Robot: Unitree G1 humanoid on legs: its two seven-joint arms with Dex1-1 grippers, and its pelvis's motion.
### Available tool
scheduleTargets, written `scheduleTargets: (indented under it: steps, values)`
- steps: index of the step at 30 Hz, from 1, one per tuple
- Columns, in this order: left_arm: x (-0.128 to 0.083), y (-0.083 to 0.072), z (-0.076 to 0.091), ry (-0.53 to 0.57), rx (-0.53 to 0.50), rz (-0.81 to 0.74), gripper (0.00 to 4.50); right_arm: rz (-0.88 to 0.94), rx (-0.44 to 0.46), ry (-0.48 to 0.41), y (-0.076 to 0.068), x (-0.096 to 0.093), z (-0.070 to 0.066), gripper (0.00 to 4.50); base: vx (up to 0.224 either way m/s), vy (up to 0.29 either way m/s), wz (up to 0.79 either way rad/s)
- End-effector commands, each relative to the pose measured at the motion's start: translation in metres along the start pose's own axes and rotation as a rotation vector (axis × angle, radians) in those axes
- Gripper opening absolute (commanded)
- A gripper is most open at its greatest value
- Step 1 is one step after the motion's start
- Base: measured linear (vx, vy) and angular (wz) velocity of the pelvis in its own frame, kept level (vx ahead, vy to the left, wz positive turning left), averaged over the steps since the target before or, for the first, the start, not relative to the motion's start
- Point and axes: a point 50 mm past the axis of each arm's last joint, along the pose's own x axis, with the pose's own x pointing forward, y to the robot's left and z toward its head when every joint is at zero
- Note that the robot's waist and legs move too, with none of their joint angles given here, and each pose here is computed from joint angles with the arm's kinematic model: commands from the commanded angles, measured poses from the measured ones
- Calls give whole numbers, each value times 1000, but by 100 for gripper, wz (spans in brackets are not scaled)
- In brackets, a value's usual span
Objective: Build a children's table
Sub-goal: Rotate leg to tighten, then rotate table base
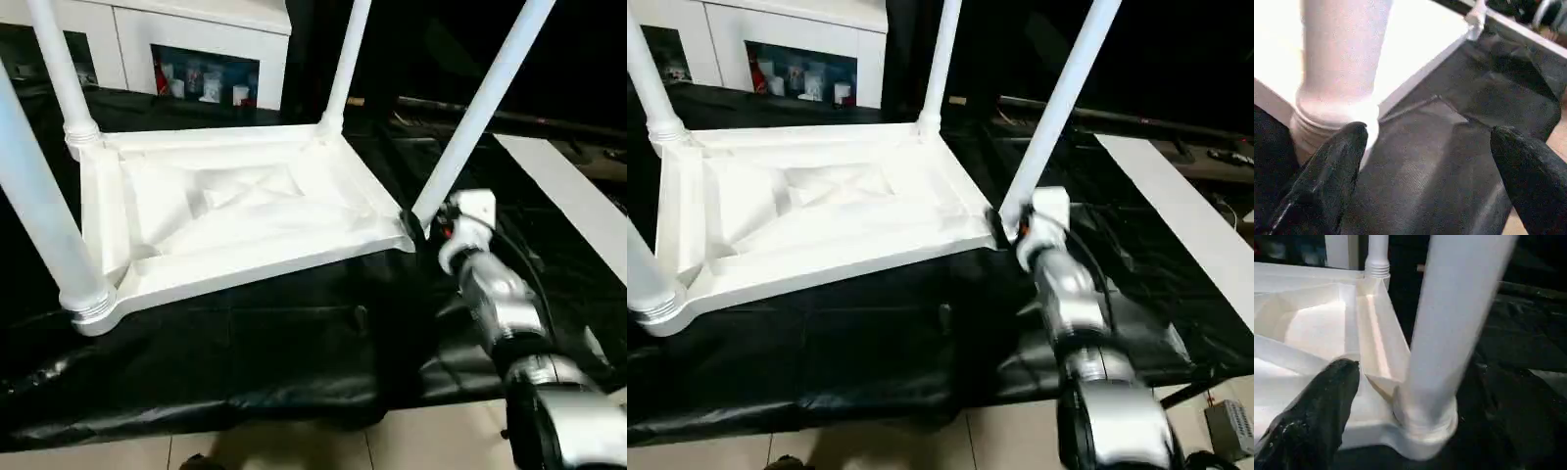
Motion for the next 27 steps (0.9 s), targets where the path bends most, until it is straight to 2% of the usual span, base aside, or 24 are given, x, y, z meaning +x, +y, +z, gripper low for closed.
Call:
scheduleTargets:
  steps: [1,3,7,10,13,18,22,27]
  values:
    - [0,1,8,-43,29,3,450,29,15,-62,-5,-4,10,441,0,0,0]
    - [10,1,14,-116,21,-24,450,228,38,-37,8,-19,-1,441,0,0,0]
    - [22,1,15,-126,24,-44,450,318,-3,40,13,-29,-16,441,0,0,0]
    - [22,7,18,-137,29,-28,450,361,-14,84,19,-33,-25,441,0,0,0]
    - [26,16,28,-177,55,3,450,326,-6,92,22,-33,-28,441,0,0,0]
    - [39,27,28,-149,49,56,450,268,-34,160,25,-28,-34,441,0,0,0]
    - [40,30,29,-153,47,69,450,257,-25,148,27,-25,-31,441,0,0,0]
    - [59,27,48,-249,69,11,450,238,-9,152,32,-16,-29,441,0,0,0]
